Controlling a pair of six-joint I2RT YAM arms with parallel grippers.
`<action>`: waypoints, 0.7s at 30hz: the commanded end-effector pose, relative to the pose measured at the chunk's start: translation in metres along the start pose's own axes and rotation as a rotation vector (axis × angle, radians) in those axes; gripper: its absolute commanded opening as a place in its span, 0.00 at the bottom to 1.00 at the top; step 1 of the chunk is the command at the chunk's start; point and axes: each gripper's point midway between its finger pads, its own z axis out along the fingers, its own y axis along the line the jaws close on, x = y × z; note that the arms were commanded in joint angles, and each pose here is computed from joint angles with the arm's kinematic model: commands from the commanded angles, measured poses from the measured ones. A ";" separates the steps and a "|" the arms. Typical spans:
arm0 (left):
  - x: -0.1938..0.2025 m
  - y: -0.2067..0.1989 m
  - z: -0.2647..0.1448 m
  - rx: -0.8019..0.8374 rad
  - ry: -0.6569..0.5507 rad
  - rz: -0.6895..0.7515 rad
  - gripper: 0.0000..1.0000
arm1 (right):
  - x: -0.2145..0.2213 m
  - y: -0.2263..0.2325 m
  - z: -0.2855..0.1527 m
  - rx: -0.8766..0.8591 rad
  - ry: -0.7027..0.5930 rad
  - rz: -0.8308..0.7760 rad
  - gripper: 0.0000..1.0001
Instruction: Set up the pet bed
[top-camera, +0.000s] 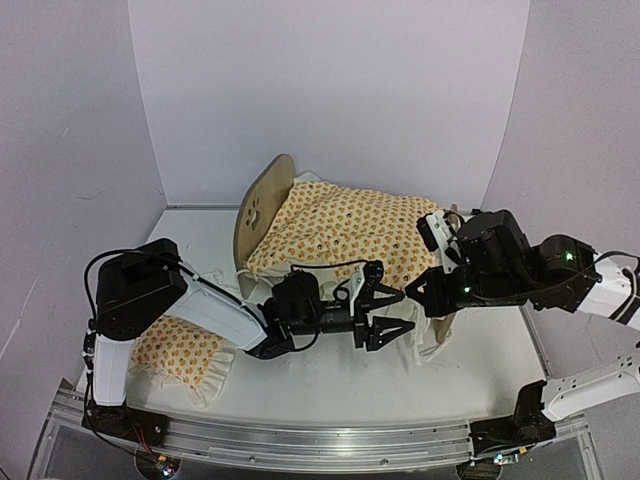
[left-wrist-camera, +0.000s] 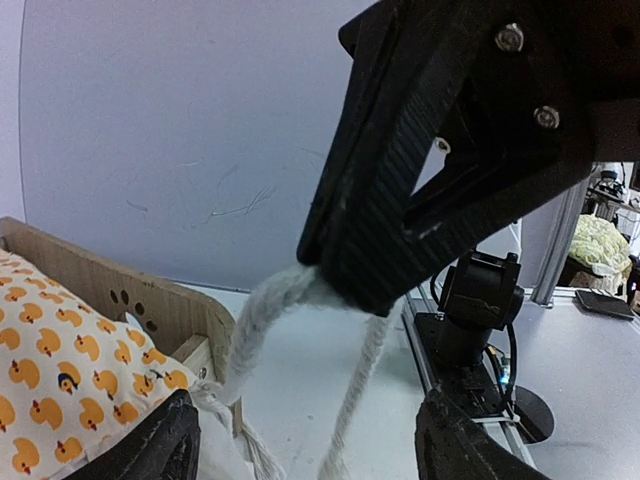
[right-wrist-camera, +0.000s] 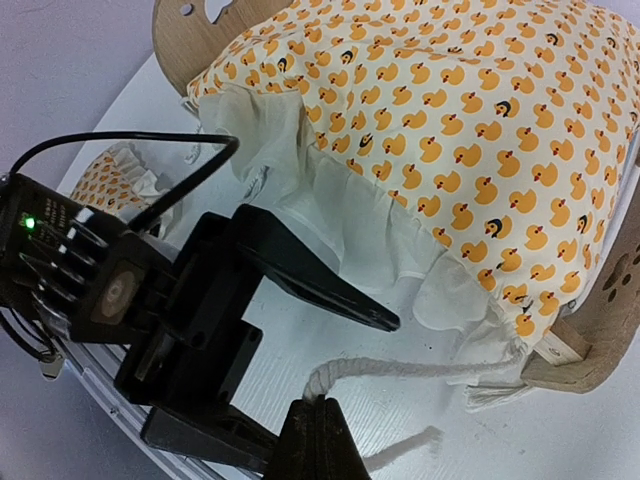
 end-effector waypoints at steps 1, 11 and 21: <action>-0.017 -0.009 0.017 0.086 -0.069 0.044 0.70 | -0.025 0.012 -0.019 -0.055 -0.076 -0.014 0.00; -0.017 -0.025 0.030 0.218 -0.058 -0.051 0.36 | -0.033 0.019 -0.018 -0.070 -0.093 -0.053 0.00; -0.066 -0.019 0.019 0.175 -0.123 -0.146 0.00 | -0.003 -0.012 -0.024 0.020 -0.017 0.023 0.46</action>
